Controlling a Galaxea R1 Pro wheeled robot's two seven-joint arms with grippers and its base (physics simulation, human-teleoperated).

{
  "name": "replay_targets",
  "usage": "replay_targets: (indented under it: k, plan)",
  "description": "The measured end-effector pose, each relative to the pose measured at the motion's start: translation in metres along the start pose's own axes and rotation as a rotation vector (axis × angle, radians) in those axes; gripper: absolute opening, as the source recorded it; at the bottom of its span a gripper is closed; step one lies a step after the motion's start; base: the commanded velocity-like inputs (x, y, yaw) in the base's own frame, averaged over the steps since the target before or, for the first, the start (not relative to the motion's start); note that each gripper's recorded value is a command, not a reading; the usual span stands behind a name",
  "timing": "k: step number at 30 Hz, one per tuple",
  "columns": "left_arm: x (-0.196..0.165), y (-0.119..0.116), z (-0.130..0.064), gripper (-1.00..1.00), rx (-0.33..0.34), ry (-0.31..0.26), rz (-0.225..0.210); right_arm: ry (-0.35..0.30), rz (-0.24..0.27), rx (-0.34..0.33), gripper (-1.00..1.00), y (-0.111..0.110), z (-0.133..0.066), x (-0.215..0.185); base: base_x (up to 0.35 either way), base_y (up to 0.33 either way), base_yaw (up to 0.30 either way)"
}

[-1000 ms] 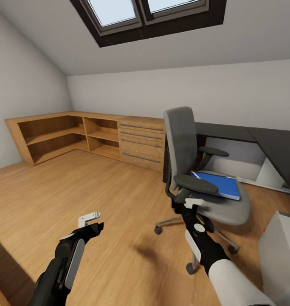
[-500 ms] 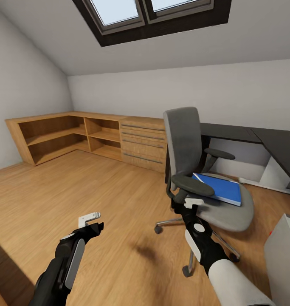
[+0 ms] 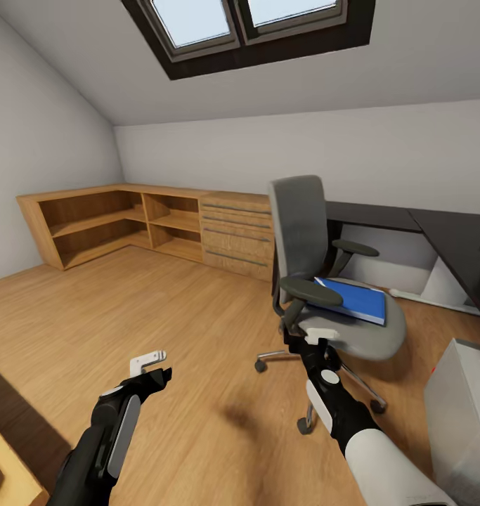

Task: In the bedroom, organize the workspace by keeping the computer under the desk, ensuring the monitor is on the desk, placing the keyboard on the desk next to the monitor, placing the mouse on the desk next to the keyboard, moving the folder from the swivel chair onto the desk next to the mouse, stacking the notebook on top of the folder with the pen on top of the notebook, and positioning the swivel chair next to the desk.

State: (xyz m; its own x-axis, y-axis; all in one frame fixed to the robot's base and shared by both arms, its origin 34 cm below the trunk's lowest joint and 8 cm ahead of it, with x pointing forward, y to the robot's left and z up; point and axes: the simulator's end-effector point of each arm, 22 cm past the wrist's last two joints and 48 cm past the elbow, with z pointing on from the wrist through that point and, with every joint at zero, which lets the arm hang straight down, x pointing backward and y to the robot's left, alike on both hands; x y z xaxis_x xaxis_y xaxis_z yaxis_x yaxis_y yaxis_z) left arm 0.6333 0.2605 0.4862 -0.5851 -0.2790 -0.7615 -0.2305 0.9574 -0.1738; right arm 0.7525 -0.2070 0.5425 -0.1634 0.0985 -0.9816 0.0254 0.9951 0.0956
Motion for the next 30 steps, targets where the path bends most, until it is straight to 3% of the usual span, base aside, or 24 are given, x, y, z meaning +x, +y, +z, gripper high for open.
replay_targets:
  k: [20,26,30]
  plan:
    - [-0.008,-0.001,-0.005,1.0,-0.001,-0.019,-0.002,-0.015,0.002,0.003,1.0,-0.001,-0.002,-0.01,-0.015,0.0,-0.19]
    - [-0.011,-0.001,-0.007,1.0,0.0,-0.027,-0.003,-0.128,0.019,-0.004,1.0,0.002,-0.005,-0.066,0.0,0.0,-0.199]
    - [-0.013,-0.001,-0.008,1.0,0.001,-0.033,-0.004,-0.154,0.027,-0.006,1.0,0.002,-0.015,-0.077,0.0,0.0,-0.169]
